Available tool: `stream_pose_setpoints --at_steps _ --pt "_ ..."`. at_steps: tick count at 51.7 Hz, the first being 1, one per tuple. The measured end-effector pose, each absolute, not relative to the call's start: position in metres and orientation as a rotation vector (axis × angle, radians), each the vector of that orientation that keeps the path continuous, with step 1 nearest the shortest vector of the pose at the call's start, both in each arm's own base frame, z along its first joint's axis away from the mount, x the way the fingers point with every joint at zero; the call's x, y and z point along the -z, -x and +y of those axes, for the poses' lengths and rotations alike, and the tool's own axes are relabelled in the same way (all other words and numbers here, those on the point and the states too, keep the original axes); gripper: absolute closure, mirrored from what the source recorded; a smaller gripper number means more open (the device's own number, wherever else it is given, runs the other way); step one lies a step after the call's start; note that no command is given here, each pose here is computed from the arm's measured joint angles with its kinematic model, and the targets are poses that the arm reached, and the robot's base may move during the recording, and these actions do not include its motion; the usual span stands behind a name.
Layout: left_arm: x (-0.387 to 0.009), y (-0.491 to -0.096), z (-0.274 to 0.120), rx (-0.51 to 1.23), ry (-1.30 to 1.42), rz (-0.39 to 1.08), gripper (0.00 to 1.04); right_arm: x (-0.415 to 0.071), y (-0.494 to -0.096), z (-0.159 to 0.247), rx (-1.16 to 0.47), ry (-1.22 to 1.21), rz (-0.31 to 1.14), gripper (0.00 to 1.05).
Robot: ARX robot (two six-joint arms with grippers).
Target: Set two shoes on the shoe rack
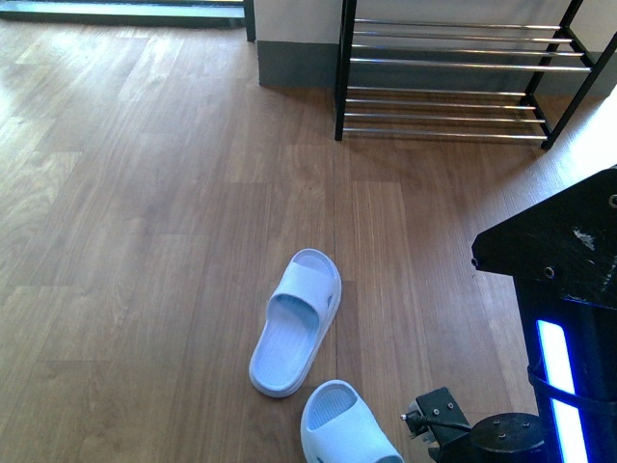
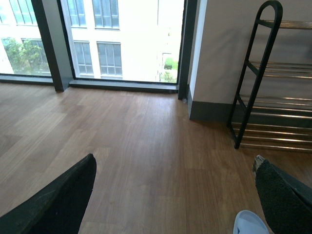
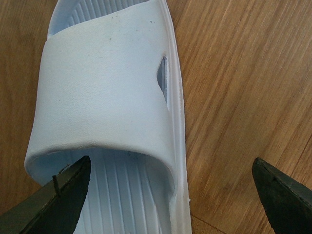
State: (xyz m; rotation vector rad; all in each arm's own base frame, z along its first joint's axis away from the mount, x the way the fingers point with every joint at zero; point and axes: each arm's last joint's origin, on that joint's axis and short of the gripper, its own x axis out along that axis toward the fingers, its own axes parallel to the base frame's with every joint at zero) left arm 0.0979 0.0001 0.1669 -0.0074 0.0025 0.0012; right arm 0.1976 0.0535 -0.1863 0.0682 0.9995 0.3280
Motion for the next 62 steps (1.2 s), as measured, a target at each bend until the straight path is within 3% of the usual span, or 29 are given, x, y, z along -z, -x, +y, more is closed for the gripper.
stream_pose_setpoints --at_steps 7,11,16,19,24,27,31,56,59,62 --pt "-0.167 -0.098 0.0 -0.001 0.007 0.002 0.09 0.186 -0.198 0.054 -0.328 -0.068 0.999 0.09" --pt "-0.167 -0.098 0.0 0.002 0.007 0.002 0.09 0.143 -0.182 0.034 -0.194 -0.166 1.274 0.09" --pt "-0.167 -0.098 0.0 -0.002 0.007 0.002 0.09 0.055 -0.132 0.014 0.065 -0.23 1.607 0.09" --pt "-0.167 -0.098 0.0 0.0 0.007 0.002 0.09 0.013 -0.109 0.014 0.066 -0.207 1.638 0.09" --pt "-0.167 -0.098 0.0 0.0 0.007 0.002 0.09 -0.042 -0.136 0.011 -0.024 -0.236 1.248 0.09" --pt "-0.167 -0.098 0.0 -0.001 0.007 0.002 0.09 -0.094 -0.145 0.006 -0.086 -0.24 0.867 0.09" --pt "-0.167 -0.098 0.0 -0.002 0.007 0.003 0.09 -0.137 -0.137 0.002 -0.125 -0.195 0.518 0.09" --pt "-0.167 -0.098 0.0 0.0 0.007 0.002 0.09 -0.134 -0.131 0.001 -0.118 -0.16 0.492 0.1" --pt "-0.167 -0.098 0.0 -0.001 0.007 0.002 0.09 -0.13 -0.133 0.001 -0.063 -0.089 0.385 0.23" --pt "-0.167 -0.098 0.0 0.0 0.007 0.002 0.09 -0.157 -0.136 -0.001 -0.004 -0.037 0.078 0.37"
